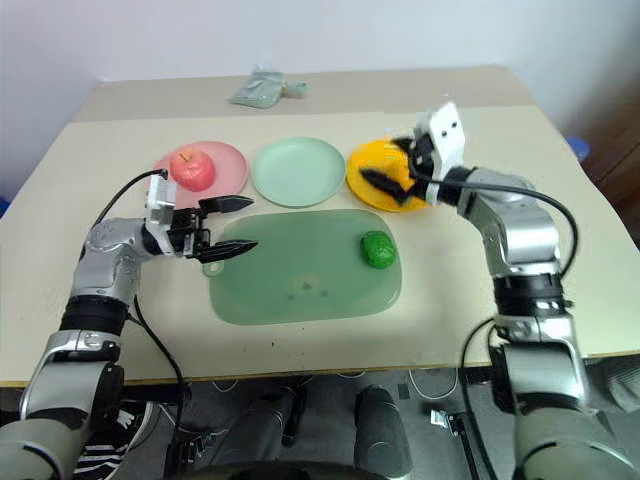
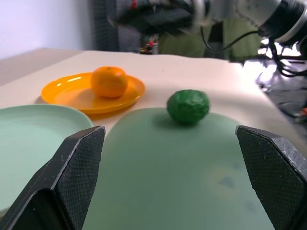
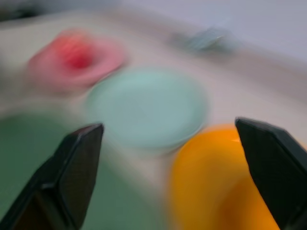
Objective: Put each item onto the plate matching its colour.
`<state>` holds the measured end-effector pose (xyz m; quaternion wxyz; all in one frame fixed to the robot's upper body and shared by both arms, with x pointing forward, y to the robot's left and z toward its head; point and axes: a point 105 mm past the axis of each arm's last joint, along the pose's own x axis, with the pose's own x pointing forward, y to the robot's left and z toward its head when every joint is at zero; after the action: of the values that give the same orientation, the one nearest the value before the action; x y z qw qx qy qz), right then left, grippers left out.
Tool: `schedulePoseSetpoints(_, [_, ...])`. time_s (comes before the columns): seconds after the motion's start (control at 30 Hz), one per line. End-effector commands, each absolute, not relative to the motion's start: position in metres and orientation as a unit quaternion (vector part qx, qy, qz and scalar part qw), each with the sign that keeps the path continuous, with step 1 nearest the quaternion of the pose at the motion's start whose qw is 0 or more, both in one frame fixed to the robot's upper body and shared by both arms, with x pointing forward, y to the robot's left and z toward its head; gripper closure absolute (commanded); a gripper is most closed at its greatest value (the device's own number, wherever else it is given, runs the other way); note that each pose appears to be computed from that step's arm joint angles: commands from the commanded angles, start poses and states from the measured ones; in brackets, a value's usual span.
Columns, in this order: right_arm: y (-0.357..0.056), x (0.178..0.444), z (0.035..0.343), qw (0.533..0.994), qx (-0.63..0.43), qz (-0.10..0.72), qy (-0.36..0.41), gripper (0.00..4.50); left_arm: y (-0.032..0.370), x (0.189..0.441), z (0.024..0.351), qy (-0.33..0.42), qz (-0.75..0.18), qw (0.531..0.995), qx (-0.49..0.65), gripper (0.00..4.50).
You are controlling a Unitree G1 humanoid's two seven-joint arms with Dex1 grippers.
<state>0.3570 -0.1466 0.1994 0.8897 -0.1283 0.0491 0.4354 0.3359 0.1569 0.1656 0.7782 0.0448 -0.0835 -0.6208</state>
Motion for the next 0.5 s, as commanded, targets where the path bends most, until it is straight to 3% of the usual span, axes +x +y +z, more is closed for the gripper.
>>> schedulePoseSetpoints(0.03, [-0.130, 0.327, 0.184, 0.843, -0.181, 0.496, 0.101, 0.04, 0.158, 0.330, 0.176, -0.096, -0.636, 0.764, 0.052, 0.00])
schedulePoseSetpoints(0.17, [-0.135, 0.322, 0.155, 0.834, -0.211, 0.484, 0.159, 0.04, 0.158, 0.330, 0.172, -0.079, -0.639, 0.762, 0.068, 0.00])
schedulePoseSetpoints(0.33, [-0.155, 0.339, 0.129, 0.845, -0.264, 0.425, 0.188, 0.04, 0.153, 0.331, 0.174, -0.081, -0.641, 0.761, 0.067, 0.00])
schedulePoseSetpoints(0.43, [-0.157, 0.336, 0.123, 0.839, -0.261, 0.432, 0.202, 0.81, 0.153, 0.331, 0.175, -0.082, -0.638, 0.762, 0.070, 0.00])
schedulePoseSetpoints(0.5, [-0.152, 0.335, 0.128, 0.838, -0.259, 0.442, 0.188, 1.67, 0.153, 0.331, 0.176, -0.083, -0.637, 0.763, 0.071, 0.00])
